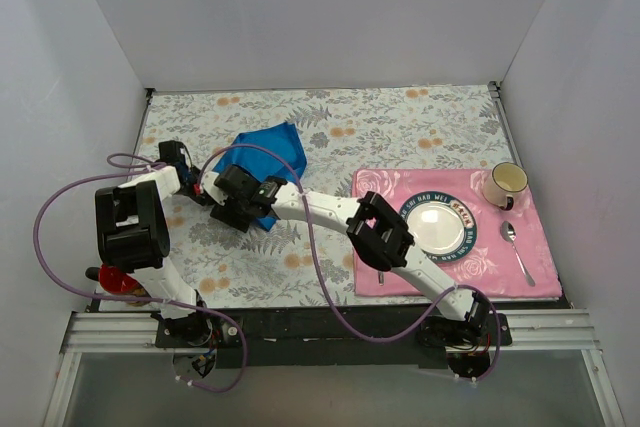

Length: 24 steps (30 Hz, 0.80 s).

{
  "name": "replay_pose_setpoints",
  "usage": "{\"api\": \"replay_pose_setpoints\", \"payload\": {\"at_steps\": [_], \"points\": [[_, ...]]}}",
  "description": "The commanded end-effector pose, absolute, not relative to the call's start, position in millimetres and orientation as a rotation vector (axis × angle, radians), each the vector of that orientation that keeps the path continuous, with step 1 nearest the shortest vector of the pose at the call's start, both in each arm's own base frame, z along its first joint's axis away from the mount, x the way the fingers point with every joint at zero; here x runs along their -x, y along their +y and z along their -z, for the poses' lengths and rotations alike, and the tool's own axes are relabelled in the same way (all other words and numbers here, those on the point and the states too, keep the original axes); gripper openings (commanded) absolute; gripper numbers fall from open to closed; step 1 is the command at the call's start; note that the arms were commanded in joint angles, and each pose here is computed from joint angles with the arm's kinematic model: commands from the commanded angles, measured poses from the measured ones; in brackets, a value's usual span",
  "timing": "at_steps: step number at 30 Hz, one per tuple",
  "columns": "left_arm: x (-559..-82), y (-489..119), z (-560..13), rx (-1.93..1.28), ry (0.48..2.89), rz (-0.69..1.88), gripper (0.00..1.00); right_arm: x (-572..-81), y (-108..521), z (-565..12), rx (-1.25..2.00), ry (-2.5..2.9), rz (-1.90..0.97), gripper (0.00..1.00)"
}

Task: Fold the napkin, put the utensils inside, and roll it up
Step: Roll the napkin with the utensil

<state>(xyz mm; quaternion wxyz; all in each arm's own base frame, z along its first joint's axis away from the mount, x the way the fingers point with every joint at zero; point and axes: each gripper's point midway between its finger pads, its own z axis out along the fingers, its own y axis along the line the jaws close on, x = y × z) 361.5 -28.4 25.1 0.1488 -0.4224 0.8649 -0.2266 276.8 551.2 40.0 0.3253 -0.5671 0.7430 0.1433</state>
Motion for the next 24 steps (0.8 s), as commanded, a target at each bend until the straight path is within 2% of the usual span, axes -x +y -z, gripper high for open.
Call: {"api": "replay_pose_setpoints", "payload": {"at_steps": [1,3,9,13,15,19,24], "points": [[-330,-30,-4,1.264,2.608,0.599,0.00,-296,561,-58,1.432,1.851,-0.297,0.68],[-328,-29,-3,1.270,2.617,0.592,0.00,-303,558,-54,1.406,1.855,-0.237,0.62],[-328,-25,-3,1.261,2.635,0.601,0.01,-310,551,-37,1.409,1.842,-0.176,0.37],[-337,-21,-9,1.198,2.636,0.597,0.08,-297,562,-48,1.436,1.832,-0.290,0.10],[-340,-20,-12,1.159,2.637,0.591,0.15,-290,564,-51,1.435,1.848,-0.350,0.07],[-351,-17,-32,1.069,2.588,0.599,0.37,-289,561,-61,1.404,1.915,-0.522,0.04],[-360,-12,-60,0.950,2.535,0.578,0.52,-289,555,-64,1.350,2.039,-0.766,0.01]]}}
